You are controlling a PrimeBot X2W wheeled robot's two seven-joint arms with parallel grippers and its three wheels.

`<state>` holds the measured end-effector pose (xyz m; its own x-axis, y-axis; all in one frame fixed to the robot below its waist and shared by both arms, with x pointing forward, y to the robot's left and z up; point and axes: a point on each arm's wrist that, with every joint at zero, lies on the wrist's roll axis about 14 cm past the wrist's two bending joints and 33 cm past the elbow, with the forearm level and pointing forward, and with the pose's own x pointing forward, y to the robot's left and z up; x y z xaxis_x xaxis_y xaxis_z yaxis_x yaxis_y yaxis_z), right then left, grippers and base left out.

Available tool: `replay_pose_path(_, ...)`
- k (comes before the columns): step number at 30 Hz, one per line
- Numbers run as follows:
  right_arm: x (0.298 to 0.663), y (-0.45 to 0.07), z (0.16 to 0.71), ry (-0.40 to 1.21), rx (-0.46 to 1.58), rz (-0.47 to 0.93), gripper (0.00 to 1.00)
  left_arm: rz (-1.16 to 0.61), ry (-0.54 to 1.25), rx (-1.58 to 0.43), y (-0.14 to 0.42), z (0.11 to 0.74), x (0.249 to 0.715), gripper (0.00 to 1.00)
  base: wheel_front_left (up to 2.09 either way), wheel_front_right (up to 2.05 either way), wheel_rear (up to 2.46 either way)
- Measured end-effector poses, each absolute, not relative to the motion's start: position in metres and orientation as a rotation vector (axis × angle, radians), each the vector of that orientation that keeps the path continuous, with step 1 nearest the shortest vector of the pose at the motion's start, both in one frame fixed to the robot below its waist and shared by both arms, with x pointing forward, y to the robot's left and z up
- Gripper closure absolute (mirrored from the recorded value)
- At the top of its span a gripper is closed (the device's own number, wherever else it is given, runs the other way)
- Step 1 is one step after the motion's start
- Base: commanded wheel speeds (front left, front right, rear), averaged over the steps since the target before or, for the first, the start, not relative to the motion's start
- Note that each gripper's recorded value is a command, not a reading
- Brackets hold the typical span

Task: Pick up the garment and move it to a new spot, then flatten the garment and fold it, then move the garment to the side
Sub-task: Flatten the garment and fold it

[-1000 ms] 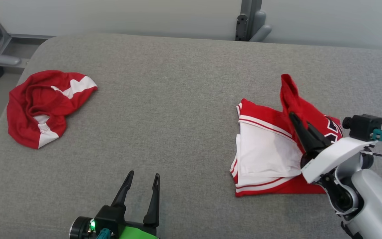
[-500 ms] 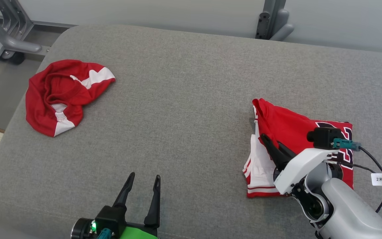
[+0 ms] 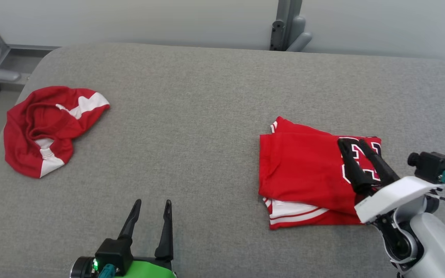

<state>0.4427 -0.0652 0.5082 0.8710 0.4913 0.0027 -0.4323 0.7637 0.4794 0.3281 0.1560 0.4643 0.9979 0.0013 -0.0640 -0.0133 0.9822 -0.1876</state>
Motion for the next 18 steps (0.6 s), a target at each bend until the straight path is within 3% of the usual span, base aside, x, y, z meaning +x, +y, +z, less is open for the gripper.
replay_pose_path(8, 0.427, -0.133, 0.525, -0.035, 0.421, 0.335, 0.00, -0.005, 0.043, -0.205, 0.153, 0.470, 0.336, 0.00, 0.00, 0.00, 0.00)
replay_pose_path(18, 0.384, -0.172, 0.528, -0.113, 0.218, 0.200, 0.00, -0.034, 0.015, -0.215, 0.146, 0.479, 0.333, 0.00, 0.00, 0.00, 0.00)
